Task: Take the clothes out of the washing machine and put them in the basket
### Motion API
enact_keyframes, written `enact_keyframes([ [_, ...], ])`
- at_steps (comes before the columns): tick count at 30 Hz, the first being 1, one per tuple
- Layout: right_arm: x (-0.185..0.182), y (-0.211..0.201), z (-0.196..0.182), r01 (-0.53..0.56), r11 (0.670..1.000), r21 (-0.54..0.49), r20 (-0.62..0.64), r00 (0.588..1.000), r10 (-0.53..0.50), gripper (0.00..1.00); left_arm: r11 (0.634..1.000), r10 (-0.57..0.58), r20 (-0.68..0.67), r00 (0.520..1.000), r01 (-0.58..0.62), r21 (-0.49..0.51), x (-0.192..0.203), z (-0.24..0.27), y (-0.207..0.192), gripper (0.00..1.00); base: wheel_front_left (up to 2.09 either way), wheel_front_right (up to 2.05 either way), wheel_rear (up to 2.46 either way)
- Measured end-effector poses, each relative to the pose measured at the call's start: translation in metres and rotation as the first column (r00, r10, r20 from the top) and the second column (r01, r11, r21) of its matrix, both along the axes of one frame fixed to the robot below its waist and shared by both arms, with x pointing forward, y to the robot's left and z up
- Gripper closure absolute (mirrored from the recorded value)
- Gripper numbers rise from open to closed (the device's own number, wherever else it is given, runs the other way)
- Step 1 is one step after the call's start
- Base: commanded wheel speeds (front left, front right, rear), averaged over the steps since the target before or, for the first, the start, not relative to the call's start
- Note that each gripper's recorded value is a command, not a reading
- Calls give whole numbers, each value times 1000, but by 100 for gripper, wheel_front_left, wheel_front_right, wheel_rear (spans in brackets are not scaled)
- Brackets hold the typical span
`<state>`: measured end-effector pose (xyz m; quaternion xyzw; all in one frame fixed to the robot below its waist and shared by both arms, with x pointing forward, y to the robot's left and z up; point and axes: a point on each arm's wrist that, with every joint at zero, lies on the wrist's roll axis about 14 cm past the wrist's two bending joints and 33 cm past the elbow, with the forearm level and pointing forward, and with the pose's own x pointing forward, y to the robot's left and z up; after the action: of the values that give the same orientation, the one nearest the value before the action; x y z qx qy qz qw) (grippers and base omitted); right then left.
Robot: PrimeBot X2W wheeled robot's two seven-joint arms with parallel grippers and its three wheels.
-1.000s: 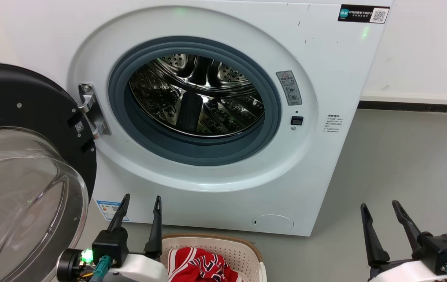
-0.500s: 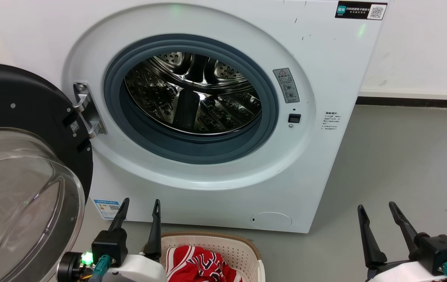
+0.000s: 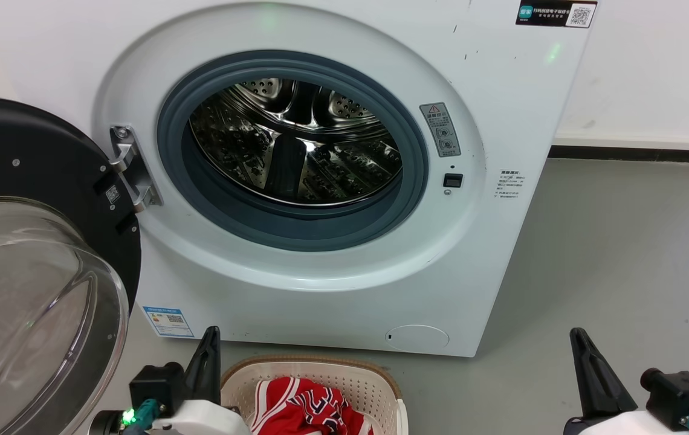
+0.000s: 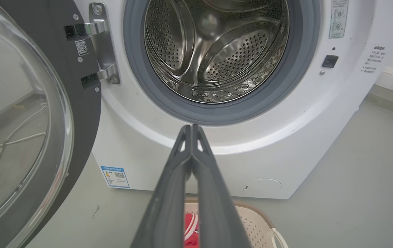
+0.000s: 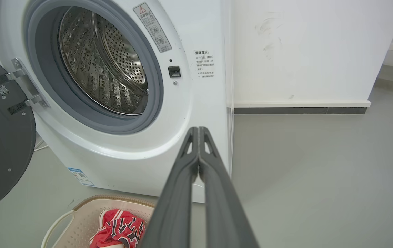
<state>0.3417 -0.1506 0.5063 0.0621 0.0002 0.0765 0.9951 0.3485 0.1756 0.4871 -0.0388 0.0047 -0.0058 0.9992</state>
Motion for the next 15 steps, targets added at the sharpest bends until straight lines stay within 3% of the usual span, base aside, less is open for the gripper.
enact_keyframes([
  [15,8,-9,-3,42,958,283,-54,998,-28,100,955,46,-61,997,-62,-290,4,-6,11,100,0,0,0],
])
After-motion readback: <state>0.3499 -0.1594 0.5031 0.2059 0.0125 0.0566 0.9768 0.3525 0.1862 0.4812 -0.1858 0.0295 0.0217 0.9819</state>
